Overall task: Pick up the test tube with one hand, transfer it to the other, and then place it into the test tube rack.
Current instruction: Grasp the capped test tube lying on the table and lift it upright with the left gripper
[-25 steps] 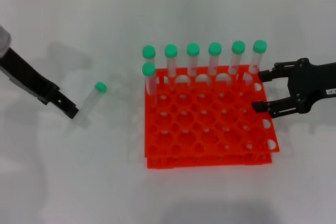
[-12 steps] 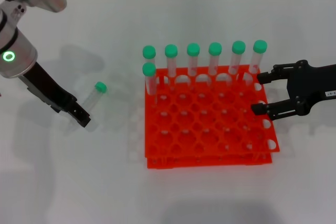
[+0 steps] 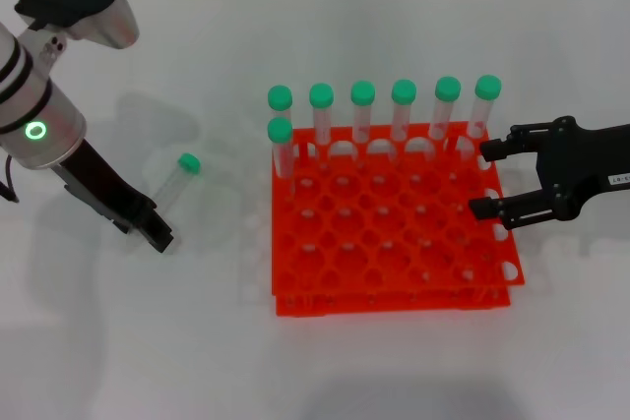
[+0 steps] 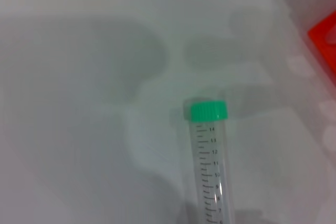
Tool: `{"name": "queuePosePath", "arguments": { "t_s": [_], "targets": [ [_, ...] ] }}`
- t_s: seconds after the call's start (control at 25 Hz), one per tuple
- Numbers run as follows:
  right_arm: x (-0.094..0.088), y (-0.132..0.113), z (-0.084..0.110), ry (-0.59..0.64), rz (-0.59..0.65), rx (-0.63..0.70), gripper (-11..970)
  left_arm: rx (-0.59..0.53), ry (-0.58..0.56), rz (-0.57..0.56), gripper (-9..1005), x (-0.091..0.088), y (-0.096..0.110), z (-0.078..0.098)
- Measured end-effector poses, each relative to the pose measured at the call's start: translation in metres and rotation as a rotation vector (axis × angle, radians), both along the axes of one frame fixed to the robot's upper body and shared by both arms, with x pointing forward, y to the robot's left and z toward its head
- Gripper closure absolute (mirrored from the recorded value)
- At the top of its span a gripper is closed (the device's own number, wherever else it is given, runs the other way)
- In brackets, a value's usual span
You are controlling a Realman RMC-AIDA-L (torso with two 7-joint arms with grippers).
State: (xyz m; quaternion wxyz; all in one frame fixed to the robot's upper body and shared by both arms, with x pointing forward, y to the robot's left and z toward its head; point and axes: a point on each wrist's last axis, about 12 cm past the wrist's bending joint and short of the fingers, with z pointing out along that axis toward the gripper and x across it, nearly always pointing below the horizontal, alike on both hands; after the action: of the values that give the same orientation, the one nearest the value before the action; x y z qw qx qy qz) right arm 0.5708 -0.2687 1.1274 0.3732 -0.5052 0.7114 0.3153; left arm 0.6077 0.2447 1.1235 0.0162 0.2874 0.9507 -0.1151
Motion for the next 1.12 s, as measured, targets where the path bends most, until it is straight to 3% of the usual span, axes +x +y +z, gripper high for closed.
{"name": "queuePosePath", "arguments": {
  "t_s": [0.2,0.96,1.12],
  "targets": [
    [-0.0013,0.0002,-0.0016,0.006,-0.003,0.003,171,0.001,0.001,0.005,422,-0.0011,0.0013,-0.0019],
    [0.0004,0.0005,-0.0008,0.0,-0.014,0.0,175,0.01,-0.014,-0.006,543,0.0014,-0.0021,-0.0012],
    [0.0008,0.0001,-0.0003,-0.001,-0.013,-0.001,175,0.008,-0.012,-0.005,688,0.0006,-0.0015,-0.0019]
  ]
}}
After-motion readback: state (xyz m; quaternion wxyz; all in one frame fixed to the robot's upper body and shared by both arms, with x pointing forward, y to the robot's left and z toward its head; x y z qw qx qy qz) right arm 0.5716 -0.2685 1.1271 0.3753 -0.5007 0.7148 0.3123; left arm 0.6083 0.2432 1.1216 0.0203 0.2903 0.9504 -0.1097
